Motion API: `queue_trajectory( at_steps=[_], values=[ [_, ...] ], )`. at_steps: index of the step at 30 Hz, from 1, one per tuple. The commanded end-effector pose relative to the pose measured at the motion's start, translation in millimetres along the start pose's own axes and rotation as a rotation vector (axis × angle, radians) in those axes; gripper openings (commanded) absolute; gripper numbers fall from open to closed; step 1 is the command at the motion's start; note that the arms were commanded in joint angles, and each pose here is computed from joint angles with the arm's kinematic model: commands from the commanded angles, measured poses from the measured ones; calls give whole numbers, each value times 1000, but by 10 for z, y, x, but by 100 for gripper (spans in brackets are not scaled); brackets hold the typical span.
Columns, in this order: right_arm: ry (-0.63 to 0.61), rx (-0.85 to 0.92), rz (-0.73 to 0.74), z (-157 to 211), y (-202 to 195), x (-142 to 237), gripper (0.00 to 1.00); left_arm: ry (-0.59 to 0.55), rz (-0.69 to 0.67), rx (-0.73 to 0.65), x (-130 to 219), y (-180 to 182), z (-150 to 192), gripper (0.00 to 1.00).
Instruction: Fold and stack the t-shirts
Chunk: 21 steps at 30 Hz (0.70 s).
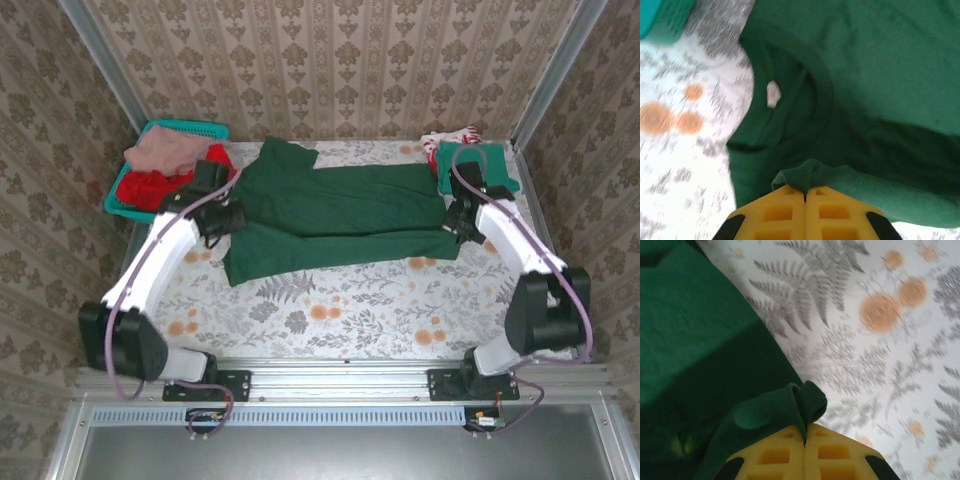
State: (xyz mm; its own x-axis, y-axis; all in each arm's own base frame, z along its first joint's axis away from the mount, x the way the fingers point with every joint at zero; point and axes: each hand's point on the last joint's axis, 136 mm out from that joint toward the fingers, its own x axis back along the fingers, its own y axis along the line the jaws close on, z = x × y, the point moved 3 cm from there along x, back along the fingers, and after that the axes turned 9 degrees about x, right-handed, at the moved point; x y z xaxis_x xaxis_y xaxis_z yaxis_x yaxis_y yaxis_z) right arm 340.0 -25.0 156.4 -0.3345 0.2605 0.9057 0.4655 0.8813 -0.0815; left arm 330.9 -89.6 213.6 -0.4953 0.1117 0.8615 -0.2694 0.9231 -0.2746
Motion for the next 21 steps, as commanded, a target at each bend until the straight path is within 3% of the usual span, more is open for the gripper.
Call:
queue_trajectory(
  at_steps=[1,11,17,18,21],
  values=[
    [2,51,-8,-265,149,-132,0,2,35,-81,-182,-194,-309,0],
    [97,121,-20,-561,539,-704,2,137,-60,-107,-936,-245,-638,0],
    [120,143,6,-631,579,-865,4,185,-89,-117,-1197,-217,-661,0],
    [129,142,0,-625,588,-886,0,195,-93,-113,-1224,-193,-662,0],
    [131,140,-14,-586,580,-833,0,211,-111,-106,-1183,-140,-636,0]
  ],
)
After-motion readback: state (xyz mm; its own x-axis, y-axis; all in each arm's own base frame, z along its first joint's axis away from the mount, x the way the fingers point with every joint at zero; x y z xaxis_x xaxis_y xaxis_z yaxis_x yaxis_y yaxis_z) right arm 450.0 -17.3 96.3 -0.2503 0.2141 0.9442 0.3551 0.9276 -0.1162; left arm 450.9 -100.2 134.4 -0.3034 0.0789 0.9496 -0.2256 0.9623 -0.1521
